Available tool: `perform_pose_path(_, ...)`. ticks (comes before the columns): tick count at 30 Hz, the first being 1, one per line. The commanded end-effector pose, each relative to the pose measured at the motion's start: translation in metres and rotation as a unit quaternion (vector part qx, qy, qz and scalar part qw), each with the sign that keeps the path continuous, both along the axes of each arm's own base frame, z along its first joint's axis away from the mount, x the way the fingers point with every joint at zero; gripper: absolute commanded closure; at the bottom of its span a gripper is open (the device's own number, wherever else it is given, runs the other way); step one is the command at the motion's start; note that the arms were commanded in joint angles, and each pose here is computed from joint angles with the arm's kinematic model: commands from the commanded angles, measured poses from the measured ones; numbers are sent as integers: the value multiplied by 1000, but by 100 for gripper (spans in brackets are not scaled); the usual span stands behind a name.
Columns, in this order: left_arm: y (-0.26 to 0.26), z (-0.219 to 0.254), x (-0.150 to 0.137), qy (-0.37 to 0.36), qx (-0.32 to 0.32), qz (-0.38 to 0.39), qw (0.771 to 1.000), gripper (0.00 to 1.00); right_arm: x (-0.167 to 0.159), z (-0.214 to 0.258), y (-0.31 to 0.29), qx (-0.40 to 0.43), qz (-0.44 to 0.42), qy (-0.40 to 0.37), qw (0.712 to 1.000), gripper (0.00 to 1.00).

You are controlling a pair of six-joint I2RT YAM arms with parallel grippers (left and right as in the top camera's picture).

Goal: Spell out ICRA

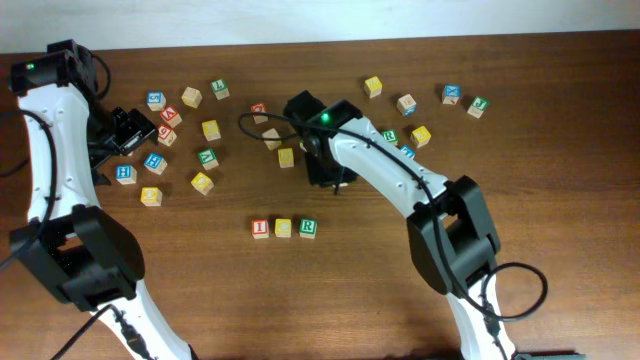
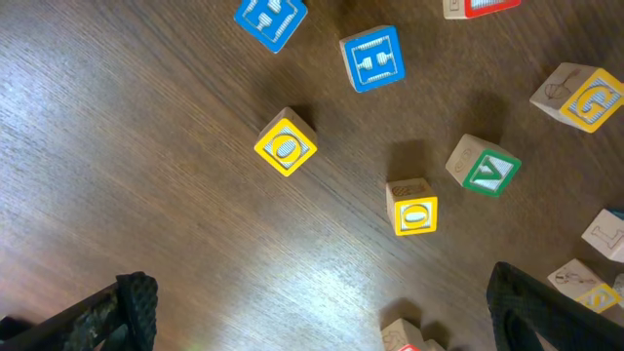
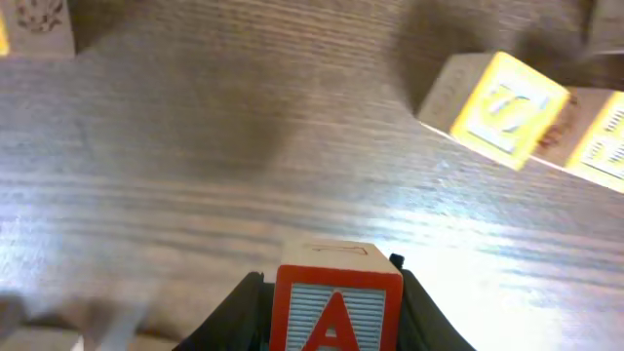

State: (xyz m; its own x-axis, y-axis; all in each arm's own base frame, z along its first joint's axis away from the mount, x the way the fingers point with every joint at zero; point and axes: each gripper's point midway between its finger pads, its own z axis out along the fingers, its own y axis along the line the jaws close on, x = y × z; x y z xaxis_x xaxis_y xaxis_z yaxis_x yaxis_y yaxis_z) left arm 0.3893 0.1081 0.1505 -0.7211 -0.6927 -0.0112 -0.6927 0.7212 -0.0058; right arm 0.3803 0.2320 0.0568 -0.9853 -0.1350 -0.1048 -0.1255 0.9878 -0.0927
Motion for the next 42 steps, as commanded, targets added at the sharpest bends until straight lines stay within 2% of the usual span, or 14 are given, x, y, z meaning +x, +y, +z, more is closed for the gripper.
perform_pose_path(1,2,9,1,-14,6,0,1000,1,-11,37,-8,6,-3,-1,1000,72)
perform_pose_path(5,2,9,1,-14,6,0,1000,1,-56,40,-13,11,-5,95,995,69)
perform_pose_path(9,2,9,1,-14,6,0,1000,1,-76,17,-17,-10,-17,122,992,69)
perform_pose_path(11,2,9,1,-14,6,0,1000,1,-73,9,-20,-9,-24,118,993,65)
perform_pose_path(13,2,9,1,-14,6,0,1000,1,-63,10,-32,-6,-44,116,992,53)
perform_pose_path(17,2,9,1,-14,6,0,1000,1,-51,44,-83,7,-104,116,988,54)
perform_pose_path(22,2,9,1,-14,6,0,1000,1,-54,84,-113,109,-109,113,982,53)
perform_pose_path(24,2,9,1,-14,6,0,1000,1,-58,76,-99,147,-87,130,977,59)
perform_pose_path(25,2,9,1,-14,6,0,1000,1,-58,63,-90,151,-77,127,977,67)
perform_pose_path(26,2,9,2,-13,6,0,1000,1,-60,48,-84,150,-80,128,977,84)
perform_pose_path(27,2,9,1,-14,6,0,1000,1,-64,35,-81,147,-100,130,976,94)
perform_pose_path(29,2,9,1,-14,6,0,1000,1,-68,6,-76,151,-130,129,971,96)
perform_pose_path(32,2,9,1,-14,6,0,1000,1,-71,-22,-66,167,-117,118,972,96)
perform_pose_path(42,2,9,1,-14,6,0,1000,1,-59,-28,-60,162,-100,79,978,96)
